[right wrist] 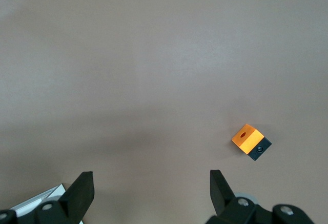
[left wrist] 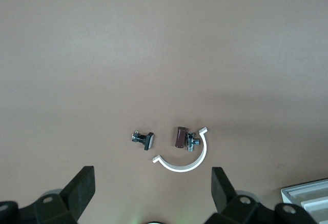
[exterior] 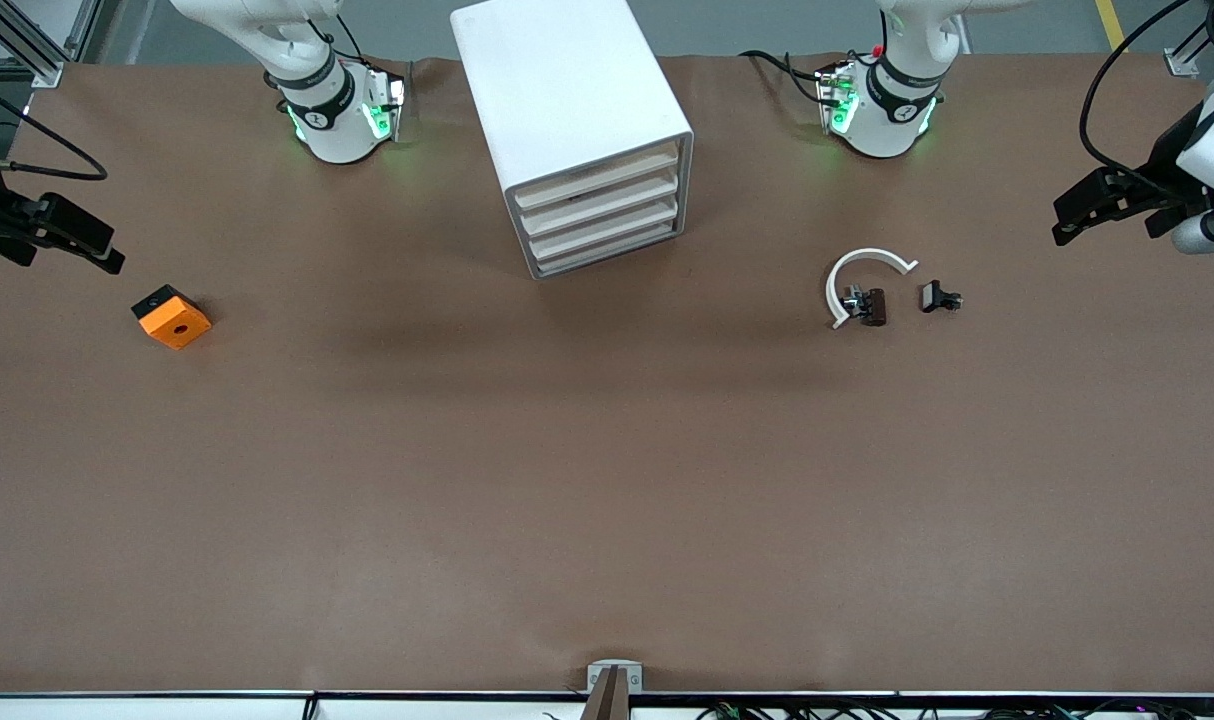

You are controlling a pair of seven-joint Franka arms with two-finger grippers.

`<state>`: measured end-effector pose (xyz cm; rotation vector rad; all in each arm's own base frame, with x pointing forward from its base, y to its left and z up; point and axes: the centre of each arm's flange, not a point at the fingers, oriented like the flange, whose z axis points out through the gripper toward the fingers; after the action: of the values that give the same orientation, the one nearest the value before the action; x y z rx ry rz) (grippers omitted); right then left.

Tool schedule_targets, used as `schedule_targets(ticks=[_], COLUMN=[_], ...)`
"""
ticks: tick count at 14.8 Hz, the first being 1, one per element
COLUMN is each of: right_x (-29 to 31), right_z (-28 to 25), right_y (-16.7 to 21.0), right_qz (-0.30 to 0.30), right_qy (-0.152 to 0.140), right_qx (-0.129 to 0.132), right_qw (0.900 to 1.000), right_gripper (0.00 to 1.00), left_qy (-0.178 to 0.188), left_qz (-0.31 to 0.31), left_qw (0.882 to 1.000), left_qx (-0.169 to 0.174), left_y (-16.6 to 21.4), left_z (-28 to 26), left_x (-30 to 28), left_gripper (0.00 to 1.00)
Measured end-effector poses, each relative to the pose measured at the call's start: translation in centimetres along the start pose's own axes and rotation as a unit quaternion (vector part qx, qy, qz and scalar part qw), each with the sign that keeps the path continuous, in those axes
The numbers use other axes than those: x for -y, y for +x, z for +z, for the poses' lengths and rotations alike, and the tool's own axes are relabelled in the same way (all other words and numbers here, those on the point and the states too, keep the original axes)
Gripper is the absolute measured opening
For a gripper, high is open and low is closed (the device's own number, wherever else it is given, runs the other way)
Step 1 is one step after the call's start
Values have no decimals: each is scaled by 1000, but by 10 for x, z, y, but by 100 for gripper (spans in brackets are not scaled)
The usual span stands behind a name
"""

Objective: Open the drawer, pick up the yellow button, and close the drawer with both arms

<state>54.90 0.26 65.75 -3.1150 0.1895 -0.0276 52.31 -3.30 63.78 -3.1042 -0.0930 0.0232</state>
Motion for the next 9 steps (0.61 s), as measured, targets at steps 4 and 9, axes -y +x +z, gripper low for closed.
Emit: schedule_targets(ticks=[4, 9], right_x=[0, 1], right_z=[0, 0], right_y=[0, 0], right_qz=[0, -1], right_qy=[0, 0], right_qx=[0, 0], right_qw=[1000, 1000], right_gripper=[100, 100], left_qy=[0, -4], left_qz=[0, 2], left_qw=[1000, 1000], left_qx=[0, 21], left_y=[1, 22], left_z=[0, 24], left_x=[0, -3], left_gripper=[100, 100])
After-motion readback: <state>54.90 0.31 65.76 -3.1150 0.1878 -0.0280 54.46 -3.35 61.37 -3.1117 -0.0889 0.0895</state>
